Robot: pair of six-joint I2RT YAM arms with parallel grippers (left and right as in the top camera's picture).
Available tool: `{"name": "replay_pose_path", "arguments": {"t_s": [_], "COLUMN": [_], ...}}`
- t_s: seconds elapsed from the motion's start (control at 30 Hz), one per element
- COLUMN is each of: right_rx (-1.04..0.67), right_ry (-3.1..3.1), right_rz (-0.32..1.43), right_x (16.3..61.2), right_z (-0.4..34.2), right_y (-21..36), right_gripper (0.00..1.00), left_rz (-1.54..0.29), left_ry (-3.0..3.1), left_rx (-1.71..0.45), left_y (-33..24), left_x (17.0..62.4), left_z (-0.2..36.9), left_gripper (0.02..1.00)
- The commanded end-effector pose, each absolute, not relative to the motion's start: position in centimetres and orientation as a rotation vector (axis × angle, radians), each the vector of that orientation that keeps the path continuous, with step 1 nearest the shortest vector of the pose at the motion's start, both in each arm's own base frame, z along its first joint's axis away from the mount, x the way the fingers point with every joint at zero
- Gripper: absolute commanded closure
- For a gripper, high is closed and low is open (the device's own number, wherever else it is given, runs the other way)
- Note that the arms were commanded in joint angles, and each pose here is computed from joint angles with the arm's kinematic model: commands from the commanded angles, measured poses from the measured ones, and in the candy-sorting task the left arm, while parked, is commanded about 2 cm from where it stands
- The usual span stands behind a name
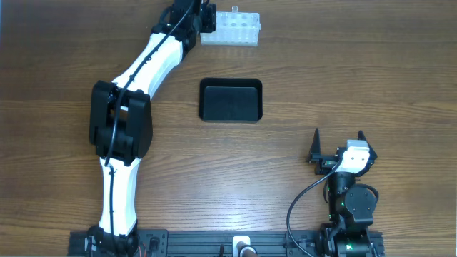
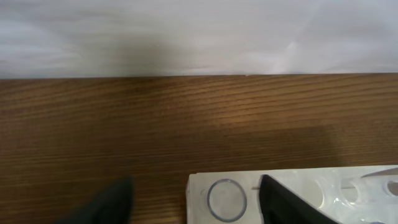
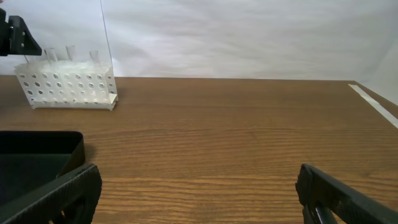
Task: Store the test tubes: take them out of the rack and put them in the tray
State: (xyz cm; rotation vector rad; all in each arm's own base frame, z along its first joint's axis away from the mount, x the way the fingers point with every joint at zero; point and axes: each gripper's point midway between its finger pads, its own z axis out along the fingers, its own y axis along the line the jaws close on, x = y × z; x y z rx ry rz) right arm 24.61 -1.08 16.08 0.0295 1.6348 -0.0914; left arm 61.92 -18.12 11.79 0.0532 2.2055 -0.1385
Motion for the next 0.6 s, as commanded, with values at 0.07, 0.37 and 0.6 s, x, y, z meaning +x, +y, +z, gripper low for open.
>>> {"name": "replay_pose_path", "arguments": {"t_s": [0.07,0.37,0.6], "right_rx": [0.027,0.027,0.027], "right_ry": [1.636,1.636,1.636], "right_rz": [-0.095,-0.095,-0.095], "right_x": [24.59,24.59,24.59], "right_z": [15.9,15.9,15.9], "right_y": [-1.15,-1.15,-1.15], "right_gripper": [0.007,0.007,0.009], "left_rz": [-0.14,-0.154,-0.153], "left_ry": [2.185,2.187,2.188], "left_rx": [0.056,0.05,0.05], "left_y": [-18.81,-19.32,-19.29], "left_x": [62.4,62.24,62.25], "left_z": [12.05,12.02,11.97], "left_gripper": [0.474,0.59,0.693]}}
